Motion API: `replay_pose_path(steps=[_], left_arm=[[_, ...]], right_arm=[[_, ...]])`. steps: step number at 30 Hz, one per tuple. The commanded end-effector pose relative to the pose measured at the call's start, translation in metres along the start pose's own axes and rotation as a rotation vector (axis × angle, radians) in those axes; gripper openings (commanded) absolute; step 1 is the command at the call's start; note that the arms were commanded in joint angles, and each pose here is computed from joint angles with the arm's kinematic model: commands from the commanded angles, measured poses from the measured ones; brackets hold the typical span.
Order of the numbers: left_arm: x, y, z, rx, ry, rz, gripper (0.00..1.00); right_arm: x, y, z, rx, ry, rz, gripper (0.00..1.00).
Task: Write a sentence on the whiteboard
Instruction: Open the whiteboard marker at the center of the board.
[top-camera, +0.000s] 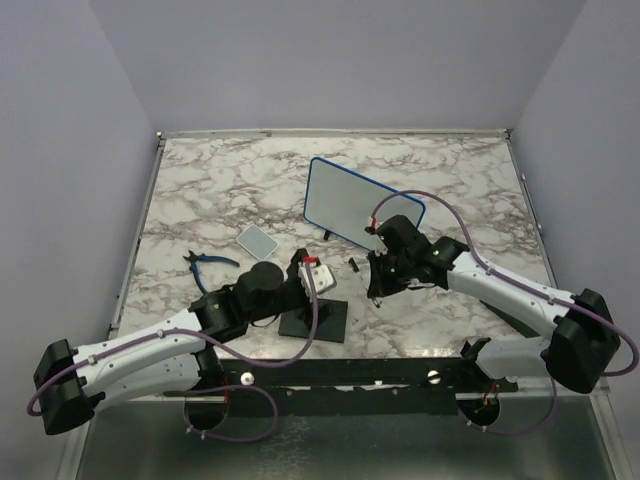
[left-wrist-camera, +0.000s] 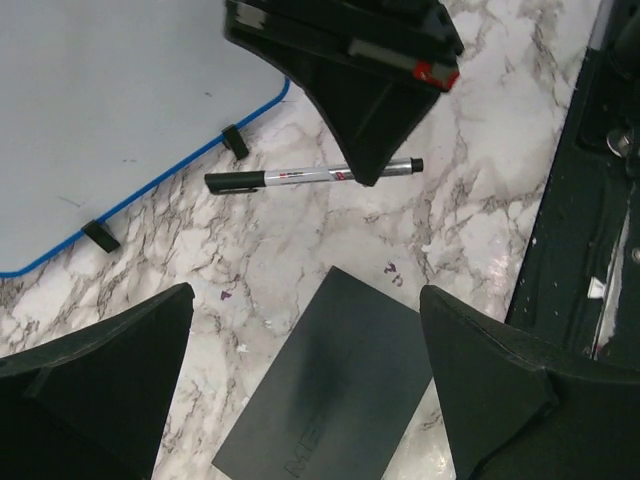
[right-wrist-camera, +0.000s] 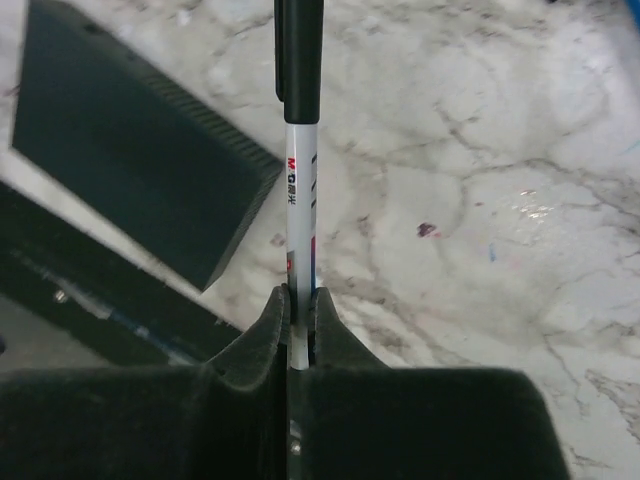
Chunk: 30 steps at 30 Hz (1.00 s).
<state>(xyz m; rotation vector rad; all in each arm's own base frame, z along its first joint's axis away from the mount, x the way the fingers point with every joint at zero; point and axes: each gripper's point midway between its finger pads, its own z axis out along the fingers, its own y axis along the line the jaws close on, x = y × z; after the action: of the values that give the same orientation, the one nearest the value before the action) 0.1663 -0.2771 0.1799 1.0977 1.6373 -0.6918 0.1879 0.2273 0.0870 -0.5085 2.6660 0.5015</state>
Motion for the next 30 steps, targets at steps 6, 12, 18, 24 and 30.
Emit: replay_pose_path(steps=[6, 12, 18, 24, 30], left_arm=[[0.006, -0.018, -0.015, -0.071, 0.003, 0.390, 0.96], [0.021, -0.044, -0.007, 0.031, 0.078, 0.530, 0.96], [0.037, -0.069, -0.003, 0.136, 0.144, 0.598, 0.92], [0.037, -0.073, -0.001, 0.112, 0.162, 0.639, 0.64], [0.037, -0.075, 0.000, 0.102, 0.163, 0.666, 0.50]], right_arm=[[0.054, 0.076, -0.076, -0.483, 0.274, -0.052, 0.00], [0.069, 0.095, -0.100, -0.641, 0.374, -0.057, 0.00], [0.075, 0.099, -0.113, -0.685, 0.428, -0.076, 0.01], [0.076, 0.100, -0.116, -0.706, 0.458, -0.088, 0.00], [0.075, 0.103, -0.115, -0.721, 0.464, -0.086, 0.00]])
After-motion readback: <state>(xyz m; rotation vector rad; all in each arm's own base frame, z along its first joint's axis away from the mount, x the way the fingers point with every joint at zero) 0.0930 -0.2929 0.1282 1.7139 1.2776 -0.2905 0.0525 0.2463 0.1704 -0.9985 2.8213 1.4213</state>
